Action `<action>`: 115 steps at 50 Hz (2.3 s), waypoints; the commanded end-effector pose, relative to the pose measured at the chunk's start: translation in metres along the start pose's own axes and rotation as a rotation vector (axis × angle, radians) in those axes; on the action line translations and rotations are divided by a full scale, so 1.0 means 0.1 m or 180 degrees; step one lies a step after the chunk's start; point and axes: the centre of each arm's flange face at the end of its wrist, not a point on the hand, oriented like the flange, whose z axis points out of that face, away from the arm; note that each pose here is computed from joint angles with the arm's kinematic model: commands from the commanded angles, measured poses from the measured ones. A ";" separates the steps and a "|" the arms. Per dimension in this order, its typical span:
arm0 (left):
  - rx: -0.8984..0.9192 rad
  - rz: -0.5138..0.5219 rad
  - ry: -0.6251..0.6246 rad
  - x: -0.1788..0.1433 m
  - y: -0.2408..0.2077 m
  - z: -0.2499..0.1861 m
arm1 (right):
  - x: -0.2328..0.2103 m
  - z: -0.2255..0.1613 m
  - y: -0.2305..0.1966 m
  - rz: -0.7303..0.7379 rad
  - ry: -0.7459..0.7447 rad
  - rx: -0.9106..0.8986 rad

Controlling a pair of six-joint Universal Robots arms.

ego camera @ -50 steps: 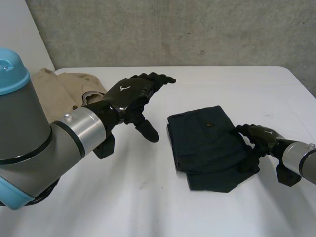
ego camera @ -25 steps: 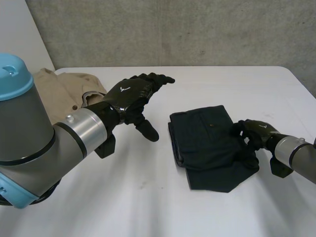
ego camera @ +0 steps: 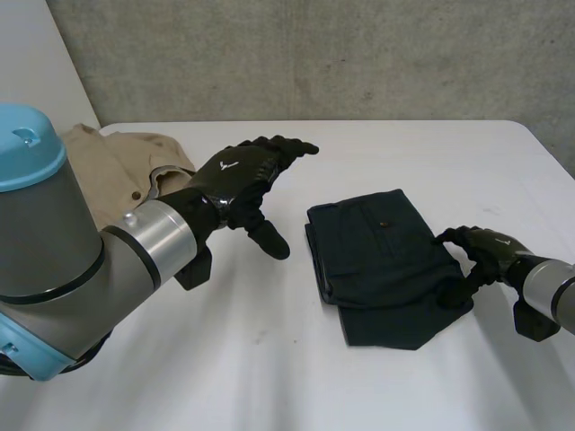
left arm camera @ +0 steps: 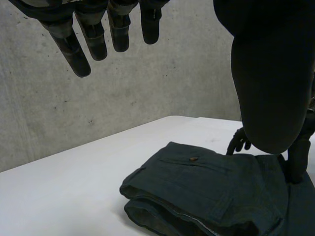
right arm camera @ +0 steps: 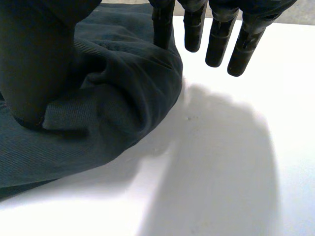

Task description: Fold the laundry.

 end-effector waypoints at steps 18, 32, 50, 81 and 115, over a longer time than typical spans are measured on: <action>-0.0068 -0.0024 -0.0004 -0.02 0.08 0.04 | -0.07 0.33 -0.02 0.0016 -0.0166 0.0022; -0.0085 -0.0030 -0.0011 -0.04 0.13 0.07 | -0.18 0.75 -0.45 -0.0326 -0.0367 0.0541; -0.0194 -0.0070 -0.0033 -0.09 0.26 0.14 | 0.80 1.54 -1.32 -0.0427 0.0710 0.1509; -0.0207 -0.0161 -0.0043 -0.10 0.31 0.16 | 2.14 1.35 -0.96 -0.0257 0.1465 0.1115; 0.0687 0.0162 -0.0680 -0.96 -0.61 0.14 | -0.08 -0.06 -2.17 -0.1526 0.0953 0.1534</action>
